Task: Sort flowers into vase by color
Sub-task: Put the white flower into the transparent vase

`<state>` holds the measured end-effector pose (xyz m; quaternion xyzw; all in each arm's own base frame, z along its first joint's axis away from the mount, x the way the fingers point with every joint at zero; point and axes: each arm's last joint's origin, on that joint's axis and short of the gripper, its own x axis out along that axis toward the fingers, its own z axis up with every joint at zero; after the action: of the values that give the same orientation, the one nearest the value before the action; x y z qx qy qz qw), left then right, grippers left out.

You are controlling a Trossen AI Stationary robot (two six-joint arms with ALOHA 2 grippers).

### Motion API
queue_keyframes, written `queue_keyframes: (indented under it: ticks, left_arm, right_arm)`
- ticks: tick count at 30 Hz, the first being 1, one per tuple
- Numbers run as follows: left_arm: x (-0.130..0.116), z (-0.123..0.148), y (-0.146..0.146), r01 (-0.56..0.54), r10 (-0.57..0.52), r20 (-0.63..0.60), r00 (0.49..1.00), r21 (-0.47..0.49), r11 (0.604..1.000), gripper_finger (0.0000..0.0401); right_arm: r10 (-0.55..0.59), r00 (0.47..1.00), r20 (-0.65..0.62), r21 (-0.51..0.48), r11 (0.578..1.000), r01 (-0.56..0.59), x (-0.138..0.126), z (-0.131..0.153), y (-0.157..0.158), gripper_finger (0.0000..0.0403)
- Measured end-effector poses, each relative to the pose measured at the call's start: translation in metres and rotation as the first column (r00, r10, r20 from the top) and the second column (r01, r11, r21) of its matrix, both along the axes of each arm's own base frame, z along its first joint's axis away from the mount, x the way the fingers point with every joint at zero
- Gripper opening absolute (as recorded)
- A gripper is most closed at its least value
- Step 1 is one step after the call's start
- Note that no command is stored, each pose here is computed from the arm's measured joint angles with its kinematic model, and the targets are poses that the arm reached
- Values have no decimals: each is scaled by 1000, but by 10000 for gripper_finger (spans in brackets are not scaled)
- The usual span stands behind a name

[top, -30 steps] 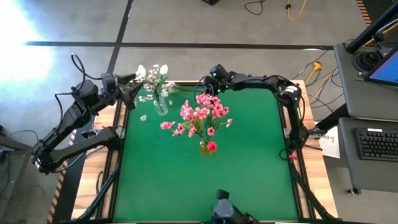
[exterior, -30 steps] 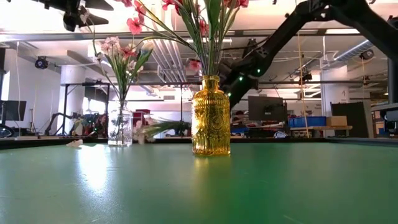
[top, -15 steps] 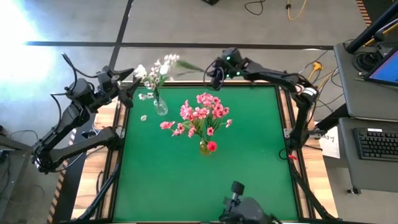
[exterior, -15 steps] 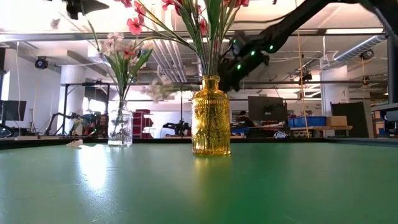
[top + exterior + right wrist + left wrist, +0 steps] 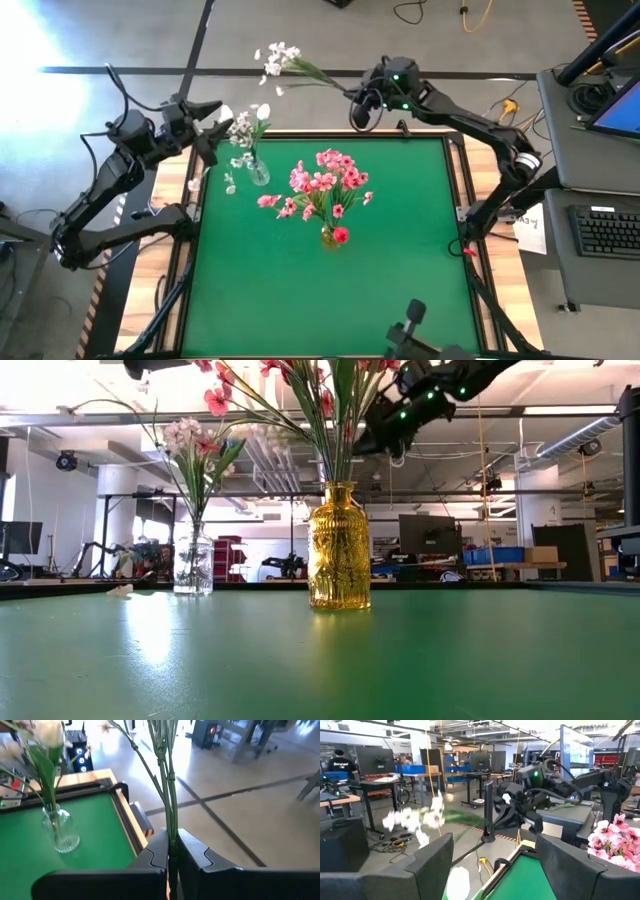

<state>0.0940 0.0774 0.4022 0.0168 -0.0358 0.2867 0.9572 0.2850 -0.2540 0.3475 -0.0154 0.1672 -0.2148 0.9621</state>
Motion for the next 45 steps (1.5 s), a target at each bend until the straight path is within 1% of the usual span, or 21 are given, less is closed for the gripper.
queue_keyframes:
  ticks: [3, 5, 9, 12, 17, 22, 26, 28, 33, 37, 45]
  left_arm:
    - [1, 6, 1, 1, -1, 4, 1000, 8, 1000, 271]
    - [2, 10, 1, 22, -22, 8, 1000, 19, 1000, 271]
    - [9, 14, 1, 162, -163, 25, 986, 58, 985, 271]
    - [16, 14, 5, 238, -240, 26, 970, 67, 969, 271]
    - [29, 16, 14, 259, -265, 53, 963, 99, 961, 271]
    - [46, 18, 22, 318, -332, 75, 940, 152, 936, 271]
    - [59, 19, 27, 357, -378, 87, 922, 186, 915, 271]
    - [66, 18, 29, 384, -406, 88, 909, 199, 902, 271]
    - [80, 16, 33, 404, -433, 101, 896, 222, 887, 271]
    - [88, 17, 33, 417, -458, 123, 880, 261, 871, 271]
    - [113, 16, 27, 464, -538, 176, 824, 336, 820, 271]
  right_arm:
    - [-2, 1000, 29, -22, 1000, 2, -5, 11, 4, 13]
    - [0, 997, 74, -50, 999, 3, -9, 23, 9, 13]
    - [49, 983, 177, -118, 993, -28, -13, 48, 27, 13]
    - [104, 970, 220, -168, 983, -67, -9, 61, 44, 13]
    - [214, 931, 294, -257, 956, -139, 1, 80, 76, 13]
    - [318, 896, 310, -324, 922, -215, 14, 93, 105, 13]
    - [377, 863, 337, -363, 898, -250, 20, 105, 124, 13]
    - [397, 849, 349, -375, 889, -262, 23, 109, 130, 13]
    - [435, 829, 352, -389, 873, -294, 30, 112, 142, 13]
    - [456, 817, 353, -390, 865, -315, 36, 113, 149, 13]
    - [482, 804, 348, -387, 855, -345, 57, 104, 154, 13]
